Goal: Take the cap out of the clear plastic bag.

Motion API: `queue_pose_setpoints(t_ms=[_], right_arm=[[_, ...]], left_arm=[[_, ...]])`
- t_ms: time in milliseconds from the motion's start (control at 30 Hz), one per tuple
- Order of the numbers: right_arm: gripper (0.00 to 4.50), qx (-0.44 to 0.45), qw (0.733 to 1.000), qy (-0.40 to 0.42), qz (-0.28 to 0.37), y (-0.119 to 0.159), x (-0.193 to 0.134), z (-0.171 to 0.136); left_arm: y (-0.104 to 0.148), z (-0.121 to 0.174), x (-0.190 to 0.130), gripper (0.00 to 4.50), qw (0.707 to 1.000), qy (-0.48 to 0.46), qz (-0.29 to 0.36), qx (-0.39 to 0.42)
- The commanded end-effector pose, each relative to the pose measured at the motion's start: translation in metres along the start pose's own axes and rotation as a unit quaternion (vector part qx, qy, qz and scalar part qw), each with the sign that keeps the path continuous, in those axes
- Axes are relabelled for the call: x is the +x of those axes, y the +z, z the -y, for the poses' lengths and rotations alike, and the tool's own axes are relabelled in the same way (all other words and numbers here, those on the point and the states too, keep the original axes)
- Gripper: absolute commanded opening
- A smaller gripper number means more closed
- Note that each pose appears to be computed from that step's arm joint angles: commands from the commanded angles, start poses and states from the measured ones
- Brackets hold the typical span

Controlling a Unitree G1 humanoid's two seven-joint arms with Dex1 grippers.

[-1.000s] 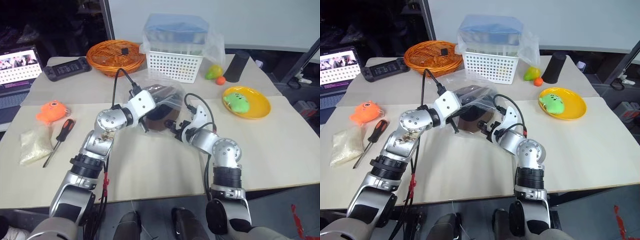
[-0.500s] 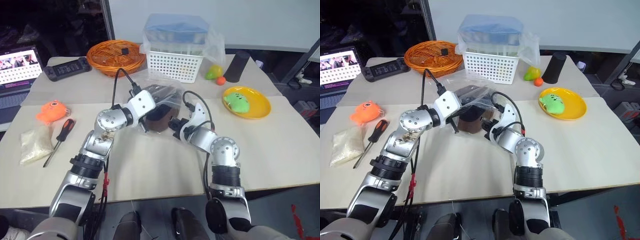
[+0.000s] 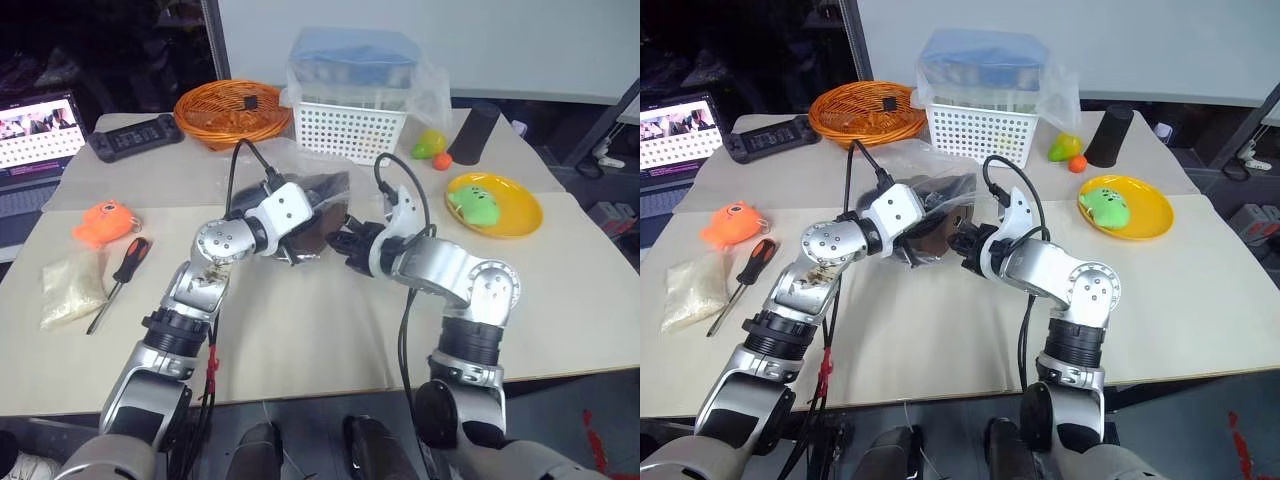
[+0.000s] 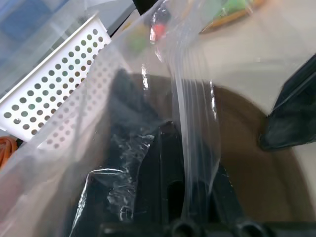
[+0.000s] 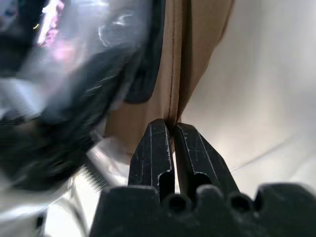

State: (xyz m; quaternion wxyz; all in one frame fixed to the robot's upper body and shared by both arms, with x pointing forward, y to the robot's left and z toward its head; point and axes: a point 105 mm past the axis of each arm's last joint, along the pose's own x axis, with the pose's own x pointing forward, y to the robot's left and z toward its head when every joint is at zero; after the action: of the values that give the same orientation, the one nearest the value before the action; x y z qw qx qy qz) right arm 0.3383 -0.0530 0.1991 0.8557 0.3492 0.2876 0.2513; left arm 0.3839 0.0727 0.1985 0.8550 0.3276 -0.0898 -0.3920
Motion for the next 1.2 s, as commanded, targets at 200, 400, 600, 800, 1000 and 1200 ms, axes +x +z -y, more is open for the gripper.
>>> queue_pose_setpoints(t_ms=[200,400,600,800,1000,1200], right_arm=[[0.05,0.092,0.996,-0.004,0.019,0.022,-0.025,0.02],[0.05,0.097,0.994,-0.008,0.052,0.041,-0.044,0.04],[0.05,0.12,0.99,0.033,0.066,0.046,-0.044,0.03],[0.05,-0.109,0.985,0.128,-0.043,0.005,-0.089,0.026],[0.05,-0.246,0.95,0.089,-0.169,-0.011,-0.159,0.03],[0.05,-0.324,0.922,0.131,-0.168,-0.007,-0.196,-0.004]], left_arm=[[0.008,-0.002,0.001,0.0,1.0,0.001,0.016,0.015],[0.004,-0.004,-0.002,0.0,1.0,0.002,0.009,0.015],[0.004,-0.001,-0.003,0.0,1.0,-0.001,0.007,0.015],[-0.002,-0.001,-0.006,0.0,1.0,-0.005,0.0,0.014],[-0.002,0.002,-0.003,0.0,1.0,-0.013,0.002,0.014],[-0.001,0.004,0.001,0.0,1.0,-0.02,0.006,0.015]])
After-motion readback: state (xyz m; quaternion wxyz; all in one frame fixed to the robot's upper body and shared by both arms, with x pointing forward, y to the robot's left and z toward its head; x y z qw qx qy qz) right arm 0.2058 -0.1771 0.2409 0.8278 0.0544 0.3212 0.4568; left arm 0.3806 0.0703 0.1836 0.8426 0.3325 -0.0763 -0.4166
